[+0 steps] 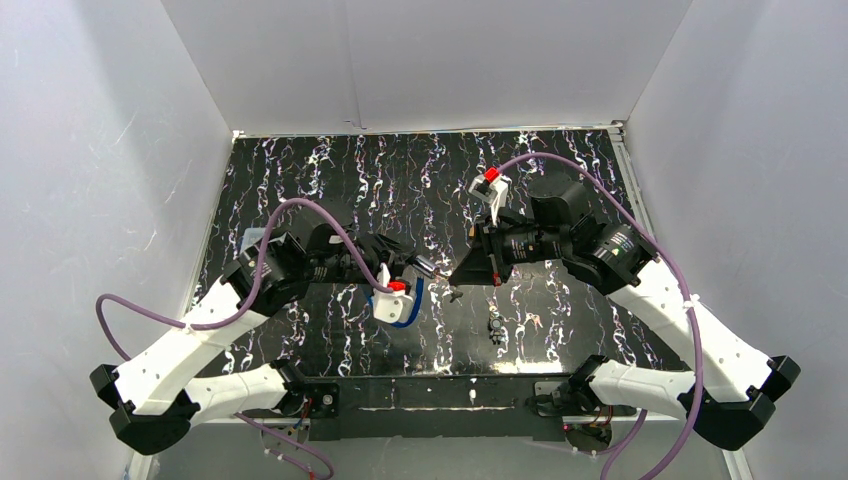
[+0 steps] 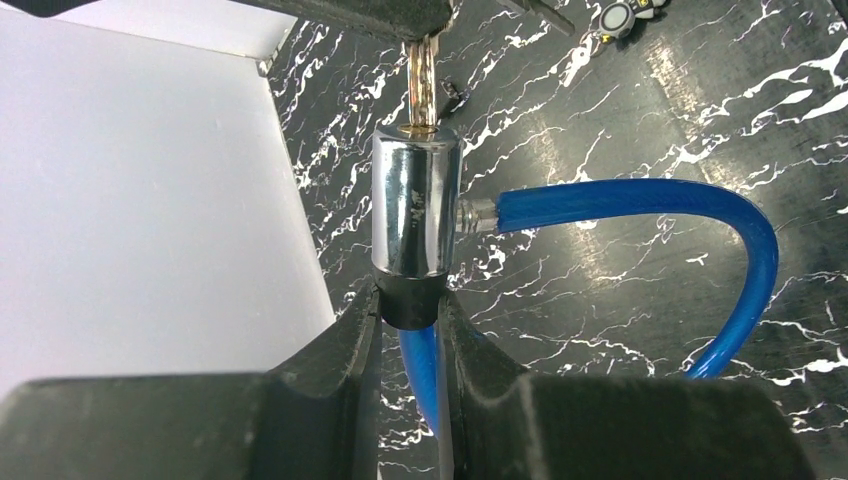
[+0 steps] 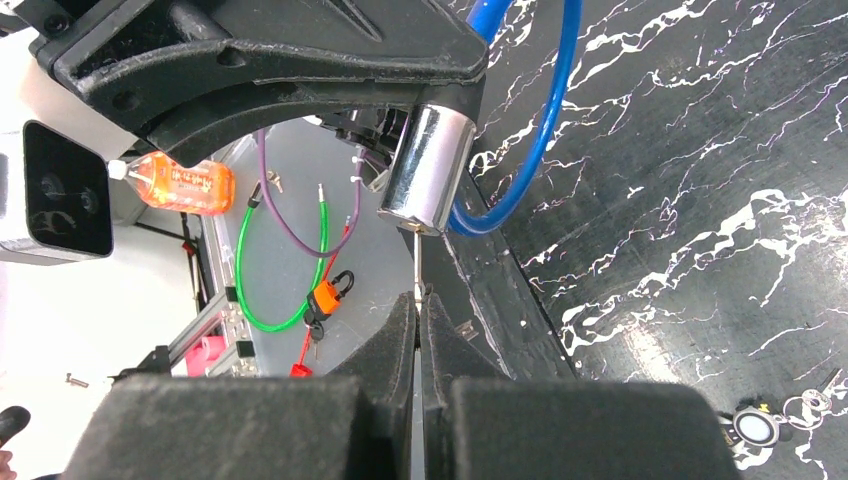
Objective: Unlock with the key
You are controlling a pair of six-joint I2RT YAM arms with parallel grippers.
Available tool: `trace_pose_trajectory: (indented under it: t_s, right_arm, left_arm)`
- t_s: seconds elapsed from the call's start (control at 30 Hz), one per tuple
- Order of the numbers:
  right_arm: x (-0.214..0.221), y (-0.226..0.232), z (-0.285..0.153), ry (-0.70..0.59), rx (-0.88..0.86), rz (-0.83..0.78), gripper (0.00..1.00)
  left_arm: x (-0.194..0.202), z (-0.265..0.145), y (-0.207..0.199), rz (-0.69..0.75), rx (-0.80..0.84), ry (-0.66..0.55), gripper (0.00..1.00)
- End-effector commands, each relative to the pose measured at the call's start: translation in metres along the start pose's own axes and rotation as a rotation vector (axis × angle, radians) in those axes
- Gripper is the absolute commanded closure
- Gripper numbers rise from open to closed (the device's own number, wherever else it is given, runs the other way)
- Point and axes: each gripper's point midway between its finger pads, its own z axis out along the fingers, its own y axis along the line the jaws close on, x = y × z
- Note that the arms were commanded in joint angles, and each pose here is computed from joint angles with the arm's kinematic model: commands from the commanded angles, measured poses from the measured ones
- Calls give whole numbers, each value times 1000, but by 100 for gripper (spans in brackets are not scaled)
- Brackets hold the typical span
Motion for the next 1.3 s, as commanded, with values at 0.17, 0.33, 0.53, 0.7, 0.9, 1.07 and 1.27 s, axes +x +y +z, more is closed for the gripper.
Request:
trace_pose_trajectory:
  t_s: [0.17,0.33,0.53,0.7,0.9,1.07,1.27]
  right_arm:
    - [-11,3,1,-46,-20,-32,99]
    - [-14,-1,2,-56,-4,-31,99]
    - [-19,-4,2,-81,0,-20,99]
    - [-22,-4,3,-96,-8,-14,99]
    - [-26,-3,2,-121,-16,-12,99]
    - [-31,-2,2,-154,-25,-1,99]
    - [-33,-6,3,-194,-8,25,99]
  left_arm:
    - [-8,-2,5,57,-21,-20,100]
    - [-11,-4,6,55,-25,-29,100]
    - [-15,-6,6,50,-29,-39,100]
    - [-15,-5,4,49,-24,-43,100]
    - [-14,-3,0,54,-16,-43,100]
    - [-13,-2,-1,56,-11,-36,100]
    - [-11,-1,1,53,-19,-24,100]
